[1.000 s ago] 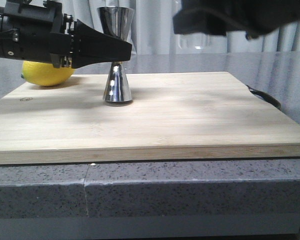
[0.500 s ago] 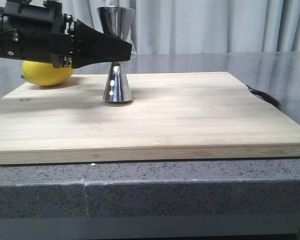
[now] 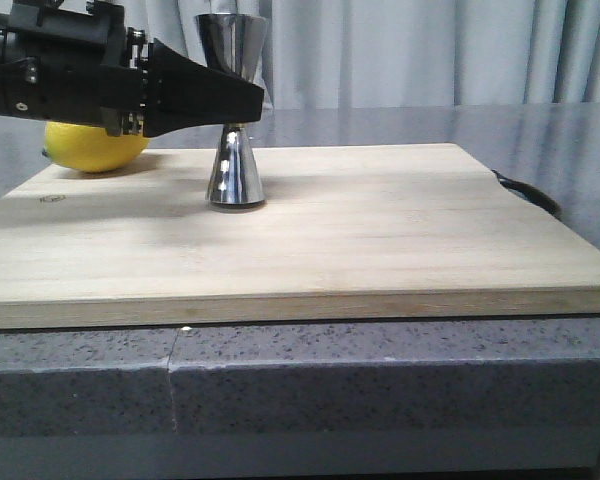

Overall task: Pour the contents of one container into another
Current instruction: 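Lift the beaker with the right gripper over the jigger cup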

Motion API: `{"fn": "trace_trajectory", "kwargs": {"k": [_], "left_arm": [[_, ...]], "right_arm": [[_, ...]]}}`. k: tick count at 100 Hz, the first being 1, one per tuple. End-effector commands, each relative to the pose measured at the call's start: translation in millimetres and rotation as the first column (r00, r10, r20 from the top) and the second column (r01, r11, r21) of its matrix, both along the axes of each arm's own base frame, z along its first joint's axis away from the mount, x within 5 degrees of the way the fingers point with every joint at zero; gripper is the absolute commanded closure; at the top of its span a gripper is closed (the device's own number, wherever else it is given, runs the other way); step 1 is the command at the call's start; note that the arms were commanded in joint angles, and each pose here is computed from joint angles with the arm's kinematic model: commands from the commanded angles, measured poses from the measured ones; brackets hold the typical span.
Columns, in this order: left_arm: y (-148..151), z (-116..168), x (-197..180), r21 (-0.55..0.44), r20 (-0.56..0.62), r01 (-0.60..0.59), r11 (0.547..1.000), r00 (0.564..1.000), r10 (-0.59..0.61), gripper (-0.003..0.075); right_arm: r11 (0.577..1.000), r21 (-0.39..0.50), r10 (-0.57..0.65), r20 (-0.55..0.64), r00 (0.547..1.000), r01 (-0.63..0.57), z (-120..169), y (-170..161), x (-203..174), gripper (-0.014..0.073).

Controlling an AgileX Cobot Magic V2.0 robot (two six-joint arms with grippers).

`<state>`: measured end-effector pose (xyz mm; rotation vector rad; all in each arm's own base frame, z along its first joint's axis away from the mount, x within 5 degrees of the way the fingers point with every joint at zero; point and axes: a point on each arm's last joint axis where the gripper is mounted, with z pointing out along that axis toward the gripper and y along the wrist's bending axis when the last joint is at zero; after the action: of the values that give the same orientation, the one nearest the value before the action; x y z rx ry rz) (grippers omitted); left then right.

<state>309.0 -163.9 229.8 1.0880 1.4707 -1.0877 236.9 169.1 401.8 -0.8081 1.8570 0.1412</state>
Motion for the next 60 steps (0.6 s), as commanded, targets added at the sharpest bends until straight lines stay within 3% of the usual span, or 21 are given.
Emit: {"fn": "trace_trajectory", "kwargs": {"k": [1, 34, 60], "left_arm": [[-3.8, 34.7, -3.3, -0.154, 0.071, 0.035, 0.987, 0.997, -0.024, 0.0533], [-8.2, 34.9, -5.6, -0.137, 0.15, 0.059, 0.989, 0.988, -0.038, 0.0533], [-18.9, 35.2, -11.7, -0.133, 0.175, 0.095, 0.986, 0.982, -0.071, 0.0533]], "right_arm": [[1.0, 0.003, 0.022, 0.107, 0.994, -0.023, 25.0, 0.7, 0.2, 0.0291], [0.986, -0.163, 0.063, 0.1, 0.993, -0.046, 30.2, 7.6, 13.5, 0.0291], [0.949, -0.304, 0.117, 0.087, 0.989, -0.085, 26.8, 11.8, 21.3, 0.0291]]}}
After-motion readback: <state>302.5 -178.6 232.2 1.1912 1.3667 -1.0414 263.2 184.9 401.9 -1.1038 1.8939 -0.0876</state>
